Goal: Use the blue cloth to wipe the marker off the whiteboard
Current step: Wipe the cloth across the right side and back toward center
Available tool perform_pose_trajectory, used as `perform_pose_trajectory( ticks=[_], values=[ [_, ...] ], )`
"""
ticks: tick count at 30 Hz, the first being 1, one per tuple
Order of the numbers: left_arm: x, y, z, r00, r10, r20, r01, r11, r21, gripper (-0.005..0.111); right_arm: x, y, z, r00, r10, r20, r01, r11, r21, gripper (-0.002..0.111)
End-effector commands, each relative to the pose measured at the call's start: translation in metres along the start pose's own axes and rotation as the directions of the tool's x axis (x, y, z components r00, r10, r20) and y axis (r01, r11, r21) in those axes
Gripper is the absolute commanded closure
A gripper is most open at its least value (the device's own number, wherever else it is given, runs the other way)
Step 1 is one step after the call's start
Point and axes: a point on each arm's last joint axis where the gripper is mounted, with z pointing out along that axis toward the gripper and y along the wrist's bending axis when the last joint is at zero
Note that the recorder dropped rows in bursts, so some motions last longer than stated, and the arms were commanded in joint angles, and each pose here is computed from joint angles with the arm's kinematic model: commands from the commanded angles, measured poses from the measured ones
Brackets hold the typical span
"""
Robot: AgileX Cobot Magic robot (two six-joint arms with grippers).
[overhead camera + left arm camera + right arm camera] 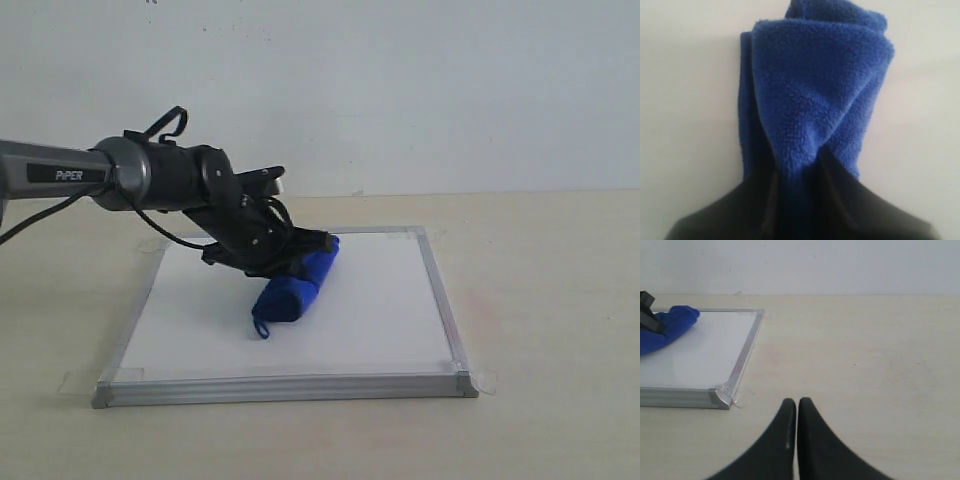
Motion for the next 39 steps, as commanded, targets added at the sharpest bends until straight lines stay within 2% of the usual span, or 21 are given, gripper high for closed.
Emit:
perform_pose_trajectory(
  ticks=[1, 4, 8, 14, 17, 22, 25, 27, 34, 39],
  values=[
    [0.012, 0.022, 0.012, 0.996, -0.036, -0.085, 0.032, 0.999, -0.042, 0.103, -0.001, 0.000, 0.000, 1.000, -0.006, 0.010, 0.006, 1.000, -0.002, 0.107],
    [0.019, -0.005, 0.016, 0.995, 0.008, -0.104, -0.003, 0.999, 0.050, 0.103, -0.001, 0.000, 0.000, 1.000, -0.006, 0.010, 0.006, 1.000, -0.002, 0.107],
    [0.032, -0.060, 0.022, 0.992, 0.102, -0.068, -0.089, 0.980, 0.177, 0.103, -0.001, 0.000, 0.000, 1.000, -0.006, 0.010, 0.006, 1.000, -0.002, 0.107],
    [0.053, -0.126, 0.043, 0.971, 0.226, -0.074, -0.200, 0.944, 0.262, 0.103, -0.001, 0.000, 0.000, 1.000, -0.006, 0.010, 0.006, 1.000, -0.002, 0.107],
    [0.063, -0.150, 0.053, 0.959, 0.258, -0.114, -0.211, 0.925, 0.317, 0.103, -0.001, 0.000, 0.000, 1.000, -0.006, 0.010, 0.006, 1.000, -0.002, 0.107],
    [0.075, -0.175, 0.063, 0.946, 0.278, -0.167, -0.194, 0.898, 0.394, 0.103, -0.001, 0.000, 0.000, 1.000, -0.006, 0.010, 0.006, 1.000, -0.002, 0.107],
    [0.074, -0.177, 0.063, 0.945, 0.286, -0.161, -0.202, 0.894, 0.400, 0.103, -0.001, 0.000, 0.000, 1.000, -0.006, 0.010, 0.006, 1.000, -0.002, 0.107],
    [0.072, -0.173, 0.063, 0.944, 0.290, -0.161, -0.211, 0.899, 0.383, 0.103, -0.001, 0.000, 0.000, 1.000, -0.006, 0.010, 0.006, 1.000, -0.002, 0.107],
    [0.047, -0.113, 0.067, 0.955, 0.214, -0.206, -0.188, 0.972, 0.138, 0.103, -0.001, 0.000, 0.000, 1.000, -0.006, 0.010, 0.006, 1.000, -0.002, 0.107],
    [0.032, -0.069, 0.059, 0.950, 0.129, -0.283, -0.109, 0.990, 0.085, 0.103, -0.001, 0.000, 0.000, 1.000, -0.006, 0.010, 0.006, 1.000, -0.002, 0.107]
  ],
)
